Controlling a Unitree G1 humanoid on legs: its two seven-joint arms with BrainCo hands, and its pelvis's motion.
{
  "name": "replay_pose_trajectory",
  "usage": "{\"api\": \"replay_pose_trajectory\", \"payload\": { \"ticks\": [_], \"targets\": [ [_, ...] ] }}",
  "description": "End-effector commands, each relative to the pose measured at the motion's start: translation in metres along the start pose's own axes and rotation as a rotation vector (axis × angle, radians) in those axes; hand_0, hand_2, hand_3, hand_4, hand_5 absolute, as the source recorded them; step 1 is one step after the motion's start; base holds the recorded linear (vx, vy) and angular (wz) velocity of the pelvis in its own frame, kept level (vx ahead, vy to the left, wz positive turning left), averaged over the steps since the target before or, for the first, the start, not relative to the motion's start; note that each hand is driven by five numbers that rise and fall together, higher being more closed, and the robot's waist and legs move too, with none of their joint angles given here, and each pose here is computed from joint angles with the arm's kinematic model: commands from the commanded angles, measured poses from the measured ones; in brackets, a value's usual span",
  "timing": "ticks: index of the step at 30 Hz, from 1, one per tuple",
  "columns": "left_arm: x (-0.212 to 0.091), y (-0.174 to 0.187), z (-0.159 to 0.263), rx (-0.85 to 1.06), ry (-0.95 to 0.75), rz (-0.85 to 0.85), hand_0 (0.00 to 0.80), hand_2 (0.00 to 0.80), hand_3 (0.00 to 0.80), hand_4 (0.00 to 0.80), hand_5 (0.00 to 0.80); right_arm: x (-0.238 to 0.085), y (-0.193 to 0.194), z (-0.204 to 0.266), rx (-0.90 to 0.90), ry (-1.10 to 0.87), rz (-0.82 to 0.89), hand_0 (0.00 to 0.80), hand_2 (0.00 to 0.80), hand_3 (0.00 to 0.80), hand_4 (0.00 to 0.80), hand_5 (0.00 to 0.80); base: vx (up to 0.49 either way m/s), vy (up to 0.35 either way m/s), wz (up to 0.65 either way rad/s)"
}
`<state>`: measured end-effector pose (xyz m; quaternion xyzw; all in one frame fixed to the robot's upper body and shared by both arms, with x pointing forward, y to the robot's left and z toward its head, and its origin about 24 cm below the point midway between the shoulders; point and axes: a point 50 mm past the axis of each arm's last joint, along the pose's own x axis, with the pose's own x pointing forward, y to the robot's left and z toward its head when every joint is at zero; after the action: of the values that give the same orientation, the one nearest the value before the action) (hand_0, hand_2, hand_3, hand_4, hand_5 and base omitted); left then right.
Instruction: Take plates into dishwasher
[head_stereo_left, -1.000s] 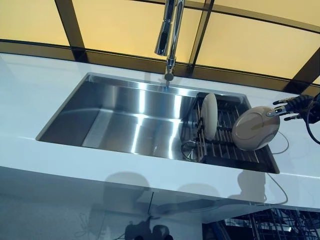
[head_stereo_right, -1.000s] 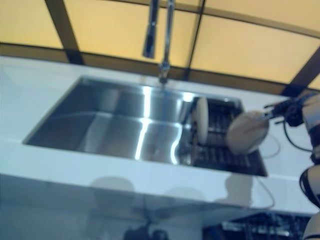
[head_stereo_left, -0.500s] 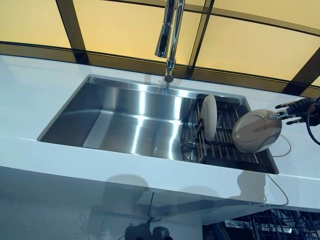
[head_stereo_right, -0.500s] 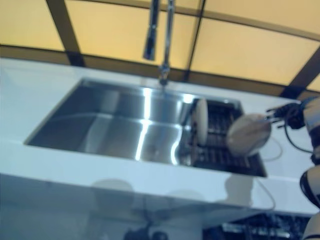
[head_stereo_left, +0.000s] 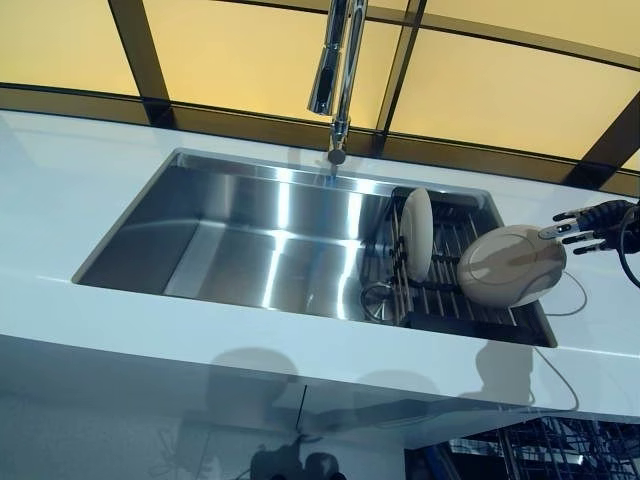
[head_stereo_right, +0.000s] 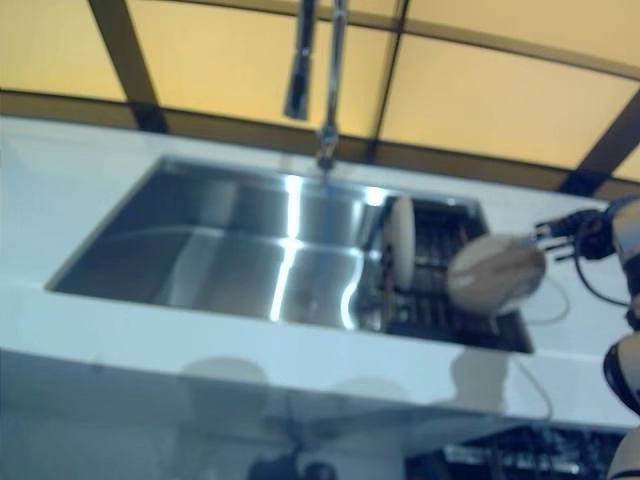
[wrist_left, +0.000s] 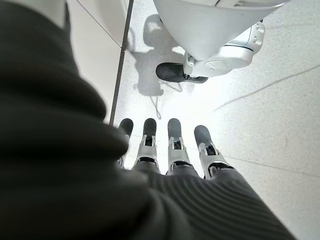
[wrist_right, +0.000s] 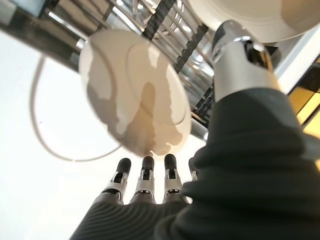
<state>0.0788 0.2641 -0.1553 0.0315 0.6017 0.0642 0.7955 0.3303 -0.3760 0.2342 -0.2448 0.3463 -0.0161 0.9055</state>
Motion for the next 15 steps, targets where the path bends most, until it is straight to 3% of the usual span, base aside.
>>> {"api": "replay_pose_trajectory", "payload": {
  "ticks": [1, 15],
  "targets": [
    [-0.0019, 0.0088, -0.0067, 0.017, 0.017, 0.014, 0.0, 0.0, 0.0, 0.0, 0.0, -0.0174, -0.0215, -0.0029, 0.049, -0.021, -0.073, 0.0, 0.0, 0.0, 0.0, 0.0, 0.0, 0.0, 0.0],
    [-0.0027, 0.0101, -0.0129, 0.018, 0.034, 0.017, 0.0, 0.0, 0.0, 0.0, 0.0, -0.0243, -0.0252, -0.0052, 0.058, -0.034, -0.057, 0.0, 0.0, 0.0, 0.0, 0.0, 0.0, 0.0, 0.0]
  ]
}}
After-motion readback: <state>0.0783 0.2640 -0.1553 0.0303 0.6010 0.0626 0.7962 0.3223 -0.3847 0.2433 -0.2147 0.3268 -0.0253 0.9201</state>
